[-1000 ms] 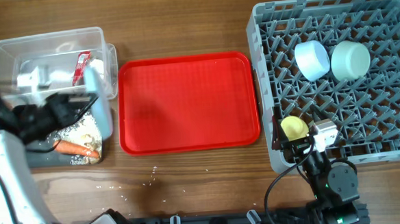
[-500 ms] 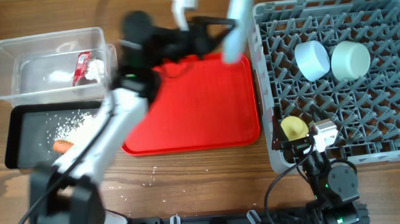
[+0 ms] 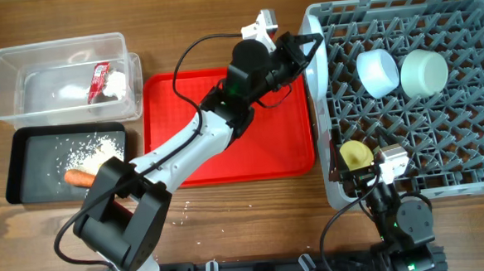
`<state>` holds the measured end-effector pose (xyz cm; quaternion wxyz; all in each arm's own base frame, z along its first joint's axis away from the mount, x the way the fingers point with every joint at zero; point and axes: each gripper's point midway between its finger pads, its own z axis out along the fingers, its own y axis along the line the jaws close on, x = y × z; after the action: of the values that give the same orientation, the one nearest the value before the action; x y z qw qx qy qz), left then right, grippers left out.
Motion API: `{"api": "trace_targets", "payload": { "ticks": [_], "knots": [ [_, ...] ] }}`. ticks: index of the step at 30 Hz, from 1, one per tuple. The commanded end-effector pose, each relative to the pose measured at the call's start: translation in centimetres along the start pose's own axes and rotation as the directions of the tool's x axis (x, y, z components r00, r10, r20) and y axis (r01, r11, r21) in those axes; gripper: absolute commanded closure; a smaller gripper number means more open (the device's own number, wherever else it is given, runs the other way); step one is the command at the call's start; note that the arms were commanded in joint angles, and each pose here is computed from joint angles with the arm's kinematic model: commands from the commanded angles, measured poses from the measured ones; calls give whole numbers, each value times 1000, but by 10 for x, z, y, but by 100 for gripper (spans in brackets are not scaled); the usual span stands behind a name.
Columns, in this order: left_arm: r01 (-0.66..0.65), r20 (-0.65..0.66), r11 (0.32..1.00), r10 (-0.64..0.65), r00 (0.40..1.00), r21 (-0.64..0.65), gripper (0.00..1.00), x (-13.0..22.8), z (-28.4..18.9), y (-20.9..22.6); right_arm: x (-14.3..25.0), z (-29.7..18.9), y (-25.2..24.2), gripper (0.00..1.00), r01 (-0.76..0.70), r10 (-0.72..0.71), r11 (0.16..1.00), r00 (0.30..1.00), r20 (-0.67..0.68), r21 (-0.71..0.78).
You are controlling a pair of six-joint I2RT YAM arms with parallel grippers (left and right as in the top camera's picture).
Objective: Sort waste into correct bins and load items into the dishwasher rack
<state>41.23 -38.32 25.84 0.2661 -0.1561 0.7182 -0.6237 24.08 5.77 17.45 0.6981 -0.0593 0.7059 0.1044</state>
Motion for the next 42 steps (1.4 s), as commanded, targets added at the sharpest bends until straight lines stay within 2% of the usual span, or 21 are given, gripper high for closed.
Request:
{"api": "trace_targets", "payload": {
  "ticks": [1,3,5,17,18,20,25,29,34,38,40,42],
  "knots": [
    [24,68,997,-29,997,78,96,-12,0,-21,-1,0,-1,0,11,-11,1000,1000,8,9],
    [-30,67,986,19,998,166,96,-11,-3,-44,-1,0,-1,0,11,-11,1000,1000,8,9],
    [-30,68,986,19,998,166,96,-10,-2,-44,-1,0,-1,0,11,-11,1000,1000,8,8],
    [7,11,999,-7,1000,35,96,22,20,8,-1,0,-1,0,11,-11,1000,1000,8,9],
    [-21,10,999,21,1000,26,80,22,20,10,-1,0,-1,0,11,-11,1000,1000,8,9],
    [-148,14,989,148,989,21,0,21,20,11,-1,0,-1,0,11,-11,1000,1000,8,9],
    [-267,16,964,267,964,-21,0,11,12,13,-1,0,-1,0,11,-11,1000,1000,8,9],
    [-320,-2,929,325,946,-184,0,-21,-26,18,-1,0,-1,1,11,-11,1000,1000,8,8],
    [-399,-58,829,410,910,-393,0,-56,-111,16,-1,0,-1,0,11,-11,1000,1000,8,9],
    [-453,-110,701,477,872,-551,0,-65,-200,9,-1,0,-1,0,11,-11,1000,1000,8,9],
    [-444,-100,689,479,872,-573,0,-57,-233,-4,-1,0,-1,0,11,-11,1000,1000,8,9],
    [-514,-116,661,548,828,-547,0,-48,-254,-24,-1,0,-1,0,11,-11,1000,1000,8,9]
  ]
}}
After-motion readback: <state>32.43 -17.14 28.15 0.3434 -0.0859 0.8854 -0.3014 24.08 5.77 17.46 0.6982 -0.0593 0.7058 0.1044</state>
